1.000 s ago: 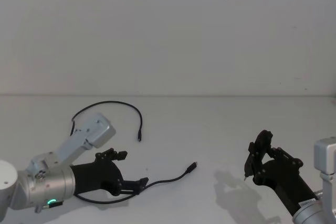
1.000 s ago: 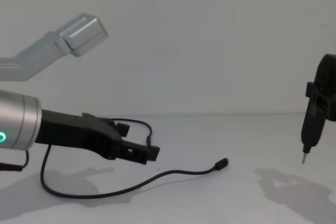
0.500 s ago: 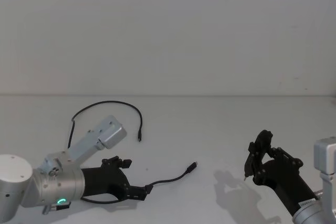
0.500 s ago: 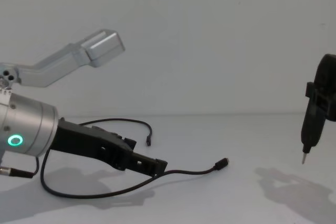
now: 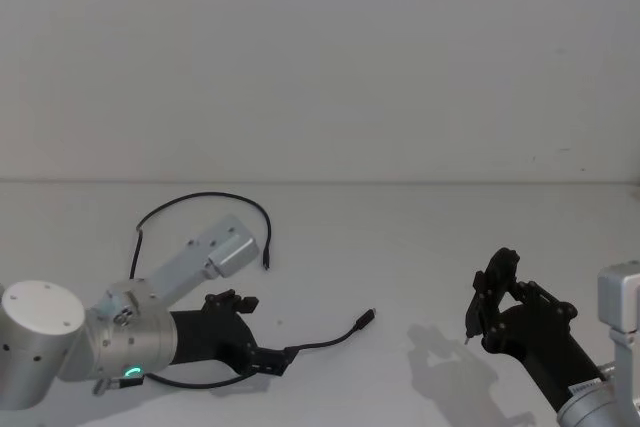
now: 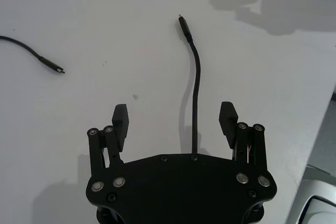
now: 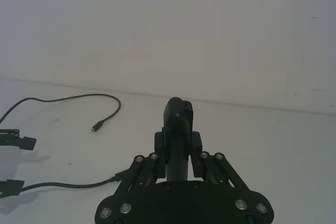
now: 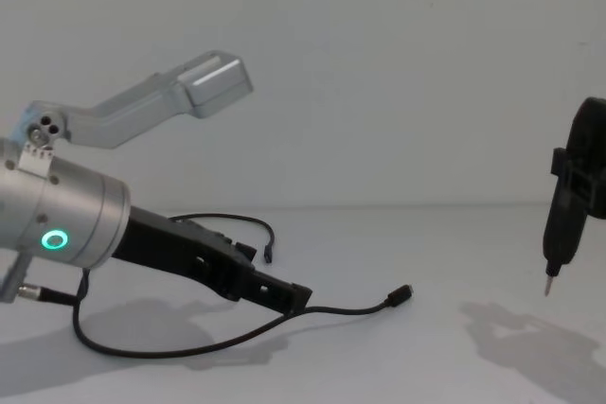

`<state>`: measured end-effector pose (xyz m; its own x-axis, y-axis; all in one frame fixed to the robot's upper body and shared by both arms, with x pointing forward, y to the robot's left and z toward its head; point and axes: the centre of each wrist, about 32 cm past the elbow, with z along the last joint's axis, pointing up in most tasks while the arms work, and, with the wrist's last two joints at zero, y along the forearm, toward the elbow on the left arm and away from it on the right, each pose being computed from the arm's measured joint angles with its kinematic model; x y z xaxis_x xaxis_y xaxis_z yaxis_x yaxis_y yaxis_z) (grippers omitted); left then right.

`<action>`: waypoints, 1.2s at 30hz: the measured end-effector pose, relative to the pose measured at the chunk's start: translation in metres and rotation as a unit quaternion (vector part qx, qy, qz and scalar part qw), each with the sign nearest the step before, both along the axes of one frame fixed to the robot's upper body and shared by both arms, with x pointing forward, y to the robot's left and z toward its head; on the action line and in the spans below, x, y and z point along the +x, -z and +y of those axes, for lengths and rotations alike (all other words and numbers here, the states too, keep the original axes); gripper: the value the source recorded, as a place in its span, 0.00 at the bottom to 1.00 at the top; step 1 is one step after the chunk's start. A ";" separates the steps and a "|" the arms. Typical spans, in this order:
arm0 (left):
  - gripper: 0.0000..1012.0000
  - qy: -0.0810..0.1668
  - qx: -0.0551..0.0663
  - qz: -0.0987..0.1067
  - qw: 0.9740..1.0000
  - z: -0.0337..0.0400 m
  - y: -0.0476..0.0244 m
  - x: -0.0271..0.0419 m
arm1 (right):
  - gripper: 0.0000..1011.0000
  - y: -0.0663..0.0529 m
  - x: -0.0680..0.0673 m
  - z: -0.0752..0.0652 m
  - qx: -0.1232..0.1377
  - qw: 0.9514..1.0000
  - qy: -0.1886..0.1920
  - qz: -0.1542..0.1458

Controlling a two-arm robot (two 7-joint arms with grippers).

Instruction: Pick up the data cable with the one hand.

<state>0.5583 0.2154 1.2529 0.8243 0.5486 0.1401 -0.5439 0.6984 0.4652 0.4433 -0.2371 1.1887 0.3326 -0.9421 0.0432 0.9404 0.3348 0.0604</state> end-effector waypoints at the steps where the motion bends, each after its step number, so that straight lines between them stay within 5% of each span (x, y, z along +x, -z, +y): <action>1: 0.99 0.001 0.003 -0.002 1.000 -0.0018 -0.0007 0.0008 | 0.26 0.000 0.000 0.000 0.000 1.000 0.000 0.000; 20: 0.99 0.006 0.043 -0.017 0.999 -0.0169 0.0022 0.0139 | 0.26 0.000 0.000 0.000 0.000 1.000 0.000 0.000; 36: 0.99 0.013 0.057 -0.017 0.998 -0.0230 0.0102 0.0162 | 0.26 0.000 0.000 0.000 0.000 1.000 0.000 0.000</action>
